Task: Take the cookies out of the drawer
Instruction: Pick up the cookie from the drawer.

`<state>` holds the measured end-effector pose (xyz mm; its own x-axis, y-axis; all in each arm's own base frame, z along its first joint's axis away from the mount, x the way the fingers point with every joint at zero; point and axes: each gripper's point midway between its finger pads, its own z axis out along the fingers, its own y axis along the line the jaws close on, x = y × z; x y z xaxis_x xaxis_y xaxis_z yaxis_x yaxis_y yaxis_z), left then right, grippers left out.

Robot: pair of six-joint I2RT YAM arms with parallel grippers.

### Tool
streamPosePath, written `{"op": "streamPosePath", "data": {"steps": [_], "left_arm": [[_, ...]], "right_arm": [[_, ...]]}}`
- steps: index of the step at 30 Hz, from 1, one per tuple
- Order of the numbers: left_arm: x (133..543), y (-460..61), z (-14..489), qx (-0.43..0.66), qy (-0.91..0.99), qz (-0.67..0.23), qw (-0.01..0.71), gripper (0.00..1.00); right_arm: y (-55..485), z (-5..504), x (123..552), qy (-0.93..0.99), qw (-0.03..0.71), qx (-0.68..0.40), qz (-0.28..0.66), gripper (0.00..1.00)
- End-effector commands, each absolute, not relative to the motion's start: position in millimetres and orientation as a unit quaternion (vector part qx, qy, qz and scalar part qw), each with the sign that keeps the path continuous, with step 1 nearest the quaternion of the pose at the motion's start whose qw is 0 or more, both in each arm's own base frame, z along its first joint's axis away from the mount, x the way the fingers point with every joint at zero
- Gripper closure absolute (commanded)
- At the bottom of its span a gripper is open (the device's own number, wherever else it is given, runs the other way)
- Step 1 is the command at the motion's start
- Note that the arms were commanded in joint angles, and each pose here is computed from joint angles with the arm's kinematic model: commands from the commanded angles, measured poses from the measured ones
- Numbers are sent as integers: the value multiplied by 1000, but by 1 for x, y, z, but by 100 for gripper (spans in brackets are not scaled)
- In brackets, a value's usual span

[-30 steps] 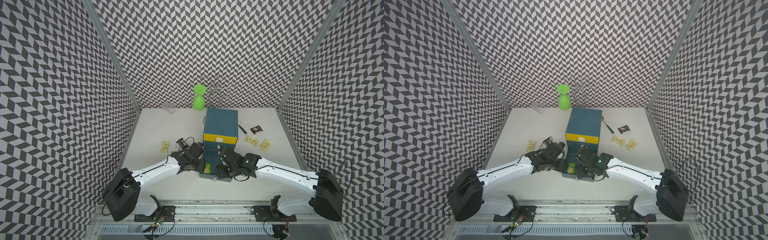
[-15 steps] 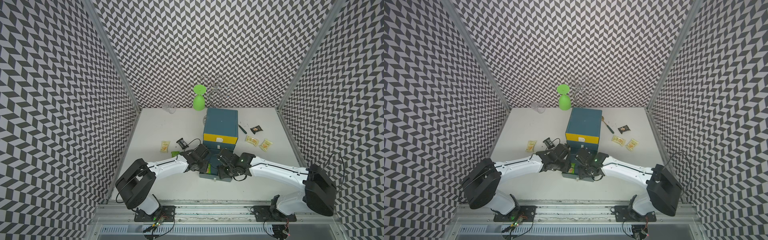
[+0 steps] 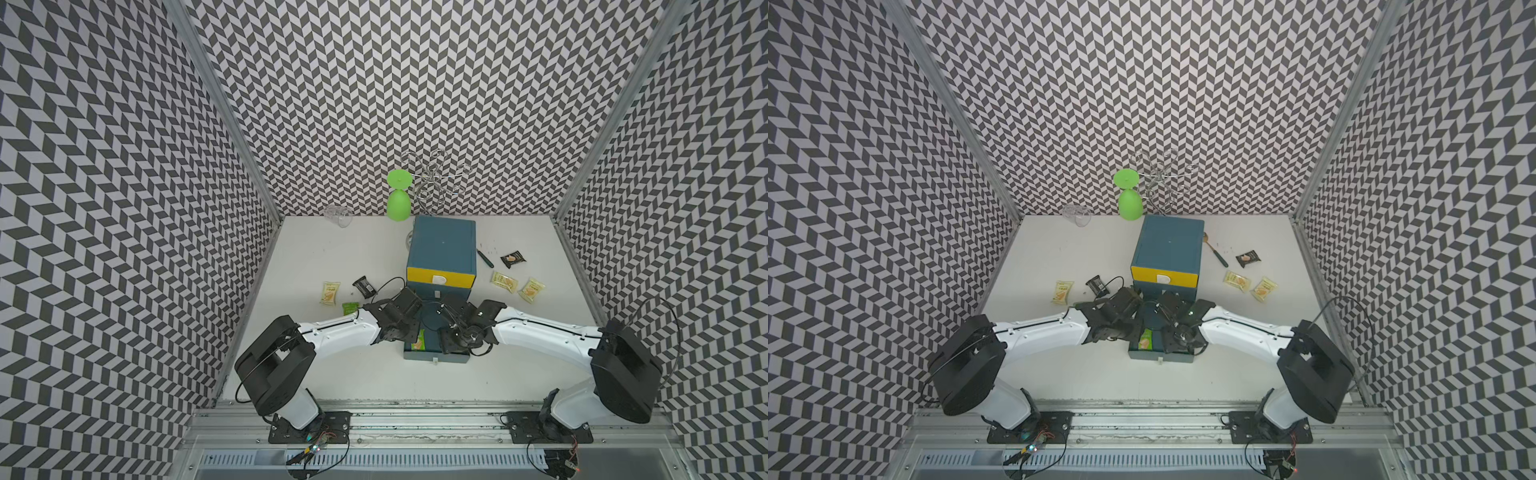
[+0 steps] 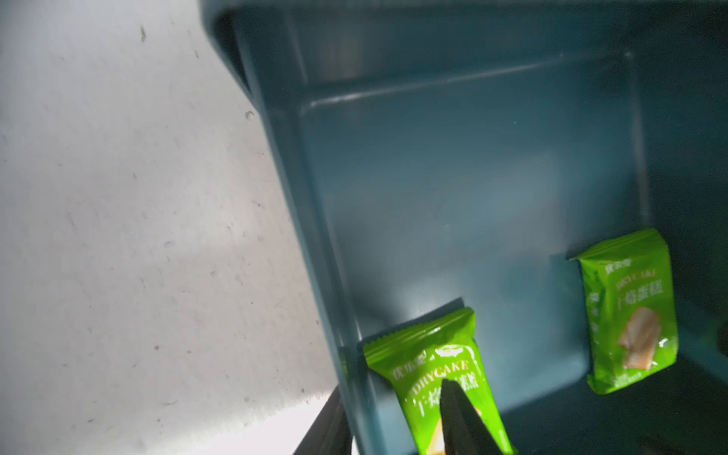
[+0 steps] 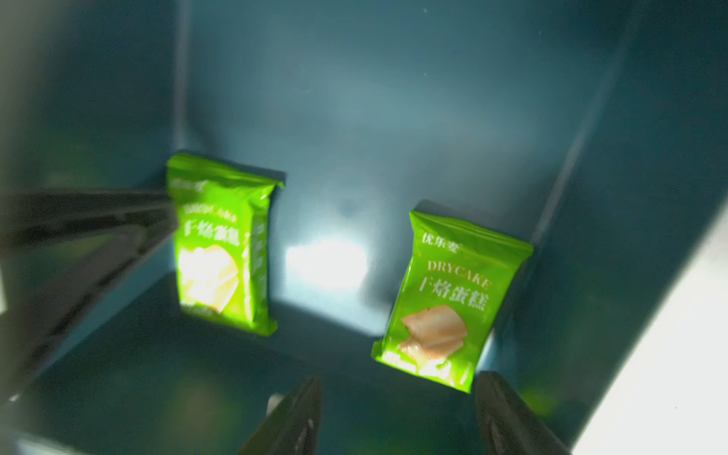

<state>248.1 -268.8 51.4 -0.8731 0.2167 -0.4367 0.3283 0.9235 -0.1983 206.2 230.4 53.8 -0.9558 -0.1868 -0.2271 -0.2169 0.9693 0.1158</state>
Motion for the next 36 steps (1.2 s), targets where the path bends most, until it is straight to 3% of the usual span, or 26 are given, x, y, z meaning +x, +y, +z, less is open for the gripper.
{"op": "streamPosePath", "data": {"steps": [1, 10, 29, 31, 36], "left_arm": [[258, -281, 58, 137, 954, -143, 226, 61], [261, -285, 46, 137, 956, -137, 221, 68], [282, -289, 56, 147, 950, -122, 246, 76], [284, -289, 57, 147, 950, -122, 249, 76], [288, -290, 56, 151, 949, -118, 250, 77]], "right_arm": [[223, 42, 207, 988, 97, -109, 49, 33], [219, 26, 212, 989, 91, -118, 22, 35], [237, 46, 238, 981, 146, -119, 40, 67], [240, 49, 239, 980, 149, -122, 47, 76], [250, 56, 240, 977, 154, -129, 72, 84]]}}
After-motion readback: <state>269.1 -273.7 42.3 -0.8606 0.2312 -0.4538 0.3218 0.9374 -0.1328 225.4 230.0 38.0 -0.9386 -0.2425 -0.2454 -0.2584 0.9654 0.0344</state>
